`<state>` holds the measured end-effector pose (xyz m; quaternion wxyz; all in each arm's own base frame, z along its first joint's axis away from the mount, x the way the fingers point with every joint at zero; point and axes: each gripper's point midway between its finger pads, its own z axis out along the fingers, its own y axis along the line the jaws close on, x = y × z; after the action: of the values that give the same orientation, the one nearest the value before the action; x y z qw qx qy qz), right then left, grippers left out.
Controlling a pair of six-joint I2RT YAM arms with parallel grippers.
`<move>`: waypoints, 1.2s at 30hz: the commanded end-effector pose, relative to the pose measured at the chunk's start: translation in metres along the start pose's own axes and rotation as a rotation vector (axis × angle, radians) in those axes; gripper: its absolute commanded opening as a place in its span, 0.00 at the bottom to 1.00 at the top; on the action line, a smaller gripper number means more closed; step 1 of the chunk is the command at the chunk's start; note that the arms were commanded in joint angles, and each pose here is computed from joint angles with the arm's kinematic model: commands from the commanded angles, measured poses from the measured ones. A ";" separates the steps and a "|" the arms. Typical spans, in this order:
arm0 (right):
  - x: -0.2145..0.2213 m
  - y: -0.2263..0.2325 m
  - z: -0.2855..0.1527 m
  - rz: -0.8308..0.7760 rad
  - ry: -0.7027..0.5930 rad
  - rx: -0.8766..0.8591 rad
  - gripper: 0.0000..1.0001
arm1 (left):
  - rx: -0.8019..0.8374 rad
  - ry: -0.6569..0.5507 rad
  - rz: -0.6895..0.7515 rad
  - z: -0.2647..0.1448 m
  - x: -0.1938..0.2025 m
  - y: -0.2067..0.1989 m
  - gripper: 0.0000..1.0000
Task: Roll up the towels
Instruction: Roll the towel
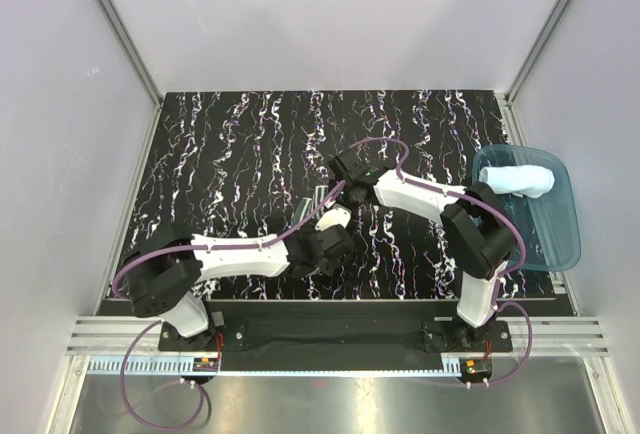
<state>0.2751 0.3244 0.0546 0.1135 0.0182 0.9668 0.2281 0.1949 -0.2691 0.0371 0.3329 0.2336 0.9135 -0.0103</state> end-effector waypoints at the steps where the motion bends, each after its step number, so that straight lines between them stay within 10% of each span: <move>1: 0.025 -0.016 -0.010 -0.021 0.066 0.066 0.29 | 0.013 -0.054 -0.020 0.006 -0.007 -0.005 0.60; 7: 0.028 -0.016 -0.013 -0.022 0.074 0.060 0.35 | 0.015 -0.045 -0.034 0.009 0.000 -0.002 0.28; 16: -0.001 -0.016 -0.043 -0.026 -0.029 0.103 0.99 | 0.147 -0.035 -0.145 0.008 0.010 0.001 0.25; 25: -0.053 -0.003 -0.115 0.064 -0.291 -0.099 1.00 | 0.376 -0.021 -0.326 0.003 0.007 0.004 0.26; 36: -0.024 0.018 -0.087 0.044 -0.269 -0.416 1.00 | 0.670 0.052 -0.534 -0.007 -0.001 -0.001 0.28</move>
<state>0.2736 0.2754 0.1303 0.2246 0.0655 0.9075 0.3488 0.2139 -0.2575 0.0419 0.2679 0.0835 0.9045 -0.3211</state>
